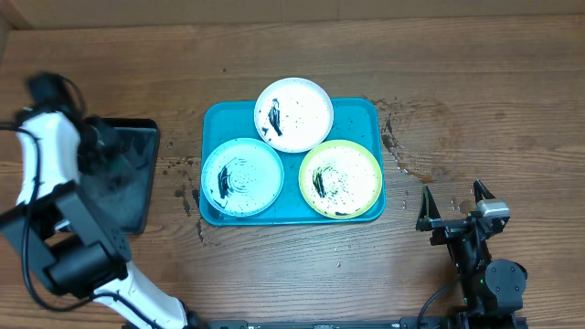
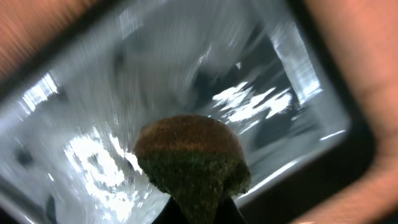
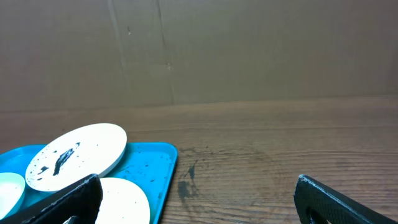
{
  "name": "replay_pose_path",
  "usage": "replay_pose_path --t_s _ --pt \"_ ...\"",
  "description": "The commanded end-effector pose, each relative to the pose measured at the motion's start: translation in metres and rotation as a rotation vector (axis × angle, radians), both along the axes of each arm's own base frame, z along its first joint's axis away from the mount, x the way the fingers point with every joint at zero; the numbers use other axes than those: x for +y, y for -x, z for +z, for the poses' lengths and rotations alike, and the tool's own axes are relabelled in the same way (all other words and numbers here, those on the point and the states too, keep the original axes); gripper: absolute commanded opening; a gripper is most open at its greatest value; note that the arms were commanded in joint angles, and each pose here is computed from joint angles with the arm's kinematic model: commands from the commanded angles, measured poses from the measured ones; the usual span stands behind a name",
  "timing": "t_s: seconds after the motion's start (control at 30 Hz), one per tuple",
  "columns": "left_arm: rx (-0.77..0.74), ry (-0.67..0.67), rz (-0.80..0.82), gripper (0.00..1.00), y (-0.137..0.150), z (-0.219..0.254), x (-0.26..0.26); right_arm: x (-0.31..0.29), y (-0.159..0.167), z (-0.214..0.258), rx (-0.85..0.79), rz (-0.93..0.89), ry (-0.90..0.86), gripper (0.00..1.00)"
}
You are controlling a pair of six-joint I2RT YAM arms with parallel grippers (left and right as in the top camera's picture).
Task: Clean dirty plates on tray and stack at the side
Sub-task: 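Swish the held sponge around the soapy basin with the left gripper, then carry the sponge with the left gripper onto the light-blue plate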
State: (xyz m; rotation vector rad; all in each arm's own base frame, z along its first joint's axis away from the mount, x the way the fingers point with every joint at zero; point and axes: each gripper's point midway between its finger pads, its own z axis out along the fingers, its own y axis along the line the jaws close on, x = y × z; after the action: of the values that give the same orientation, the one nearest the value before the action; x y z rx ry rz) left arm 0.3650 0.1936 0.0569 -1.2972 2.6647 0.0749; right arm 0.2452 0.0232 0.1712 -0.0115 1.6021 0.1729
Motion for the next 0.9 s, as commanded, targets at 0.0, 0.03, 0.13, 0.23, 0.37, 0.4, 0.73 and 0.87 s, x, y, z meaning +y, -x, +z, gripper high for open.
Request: replay_pose_path --t_s 0.0,0.03,0.13,0.23,0.37,0.4,0.73,0.87 --pt "0.067 -0.102 0.005 0.04 0.012 0.0 0.018 -0.003 0.0 -0.001 -0.008 -0.017 0.003 1.0" --pt "0.054 -0.137 0.017 0.04 0.009 0.023 0.027 -0.003 0.0 -0.001 -0.008 -0.017 0.003 1.0" --pt "-0.002 -0.155 0.029 0.04 0.0 0.067 0.034 -0.003 0.0 -0.001 -0.008 -0.017 0.003 1.0" --pt "-0.07 -0.136 0.027 0.04 -0.011 0.094 0.029 -0.003 0.0 -0.001 -0.008 -0.017 0.003 1.0" --pt "0.014 -0.178 0.021 0.04 -0.002 0.071 0.03 -0.003 0.0 -0.001 -0.008 -0.017 0.003 1.0" --pt "0.036 -0.16 0.015 0.04 0.0 0.054 0.026 -0.003 0.0 -0.001 -0.008 -0.017 0.003 1.0" --pt "0.106 -0.077 -0.012 0.04 0.012 0.029 0.015 -0.003 0.0 -0.001 -0.008 -0.017 0.003 1.0" --pt "-0.011 -0.055 -0.021 0.04 -0.008 0.097 0.01 -0.003 0.0 -0.001 -0.008 -0.017 0.003 1.0"
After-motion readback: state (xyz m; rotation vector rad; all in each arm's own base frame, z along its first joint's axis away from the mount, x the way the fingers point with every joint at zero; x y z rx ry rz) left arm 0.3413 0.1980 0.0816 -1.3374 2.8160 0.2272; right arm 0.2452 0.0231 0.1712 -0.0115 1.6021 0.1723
